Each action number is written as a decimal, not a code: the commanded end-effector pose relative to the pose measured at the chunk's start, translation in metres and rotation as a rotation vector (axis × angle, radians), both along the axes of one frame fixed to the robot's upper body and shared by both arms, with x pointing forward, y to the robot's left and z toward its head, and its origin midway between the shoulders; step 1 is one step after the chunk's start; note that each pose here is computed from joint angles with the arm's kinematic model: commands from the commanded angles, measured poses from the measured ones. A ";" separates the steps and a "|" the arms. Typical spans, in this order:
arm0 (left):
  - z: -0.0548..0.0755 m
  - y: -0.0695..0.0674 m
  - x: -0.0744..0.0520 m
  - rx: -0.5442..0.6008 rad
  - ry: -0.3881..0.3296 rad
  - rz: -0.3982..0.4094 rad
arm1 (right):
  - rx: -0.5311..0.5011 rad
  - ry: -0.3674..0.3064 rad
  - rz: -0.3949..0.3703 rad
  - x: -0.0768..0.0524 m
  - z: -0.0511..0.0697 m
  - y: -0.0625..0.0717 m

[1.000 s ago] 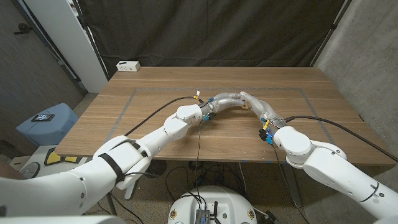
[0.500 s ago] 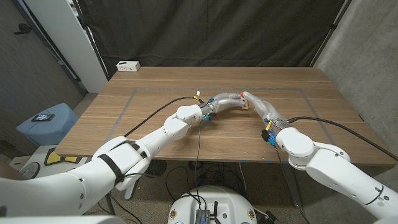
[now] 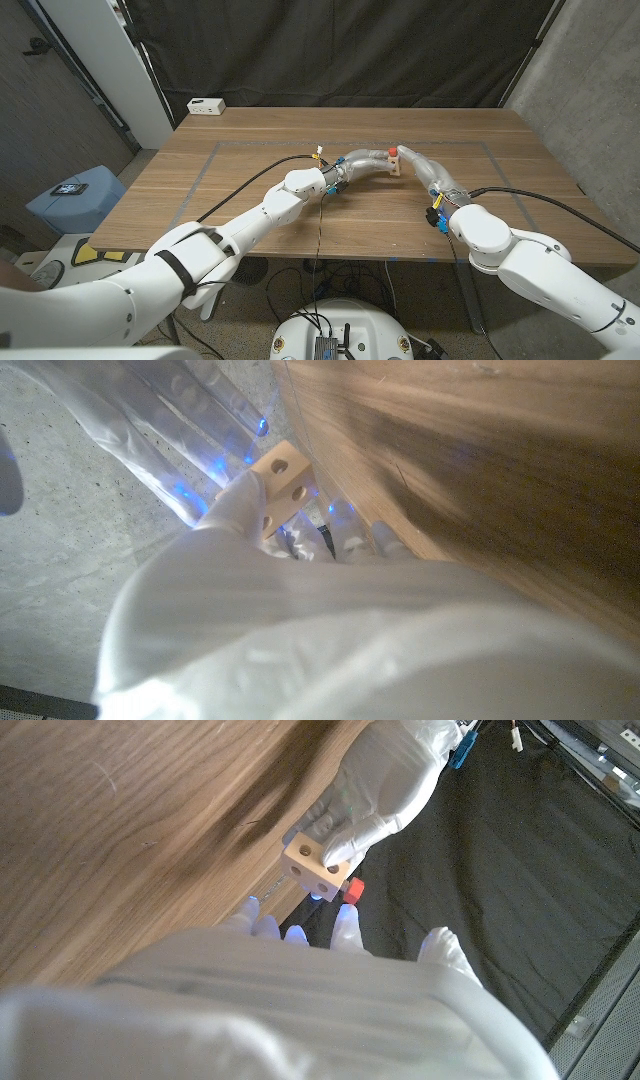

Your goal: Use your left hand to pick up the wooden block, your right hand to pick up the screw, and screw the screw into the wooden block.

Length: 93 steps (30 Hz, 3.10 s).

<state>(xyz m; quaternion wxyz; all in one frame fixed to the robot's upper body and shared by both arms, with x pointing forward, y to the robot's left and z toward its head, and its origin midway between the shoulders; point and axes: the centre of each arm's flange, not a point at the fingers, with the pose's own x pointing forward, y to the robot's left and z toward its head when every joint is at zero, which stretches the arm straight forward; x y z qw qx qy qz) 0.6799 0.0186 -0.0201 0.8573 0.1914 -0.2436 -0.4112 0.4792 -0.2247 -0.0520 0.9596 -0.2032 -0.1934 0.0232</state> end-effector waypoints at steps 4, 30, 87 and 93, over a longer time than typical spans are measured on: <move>-0.001 0.000 -0.004 0.008 -0.003 0.003 | -0.008 -0.010 0.005 0.009 0.005 -0.009; 0.001 -0.003 -0.002 0.018 0.000 0.001 | -0.008 -0.006 0.030 0.025 0.010 -0.013; 0.003 -0.008 0.007 0.022 0.011 -0.008 | -0.007 0.007 0.065 0.035 0.013 -0.004; 0.002 -0.008 0.007 0.023 0.014 -0.007 | -0.005 0.008 0.060 0.033 0.012 -0.005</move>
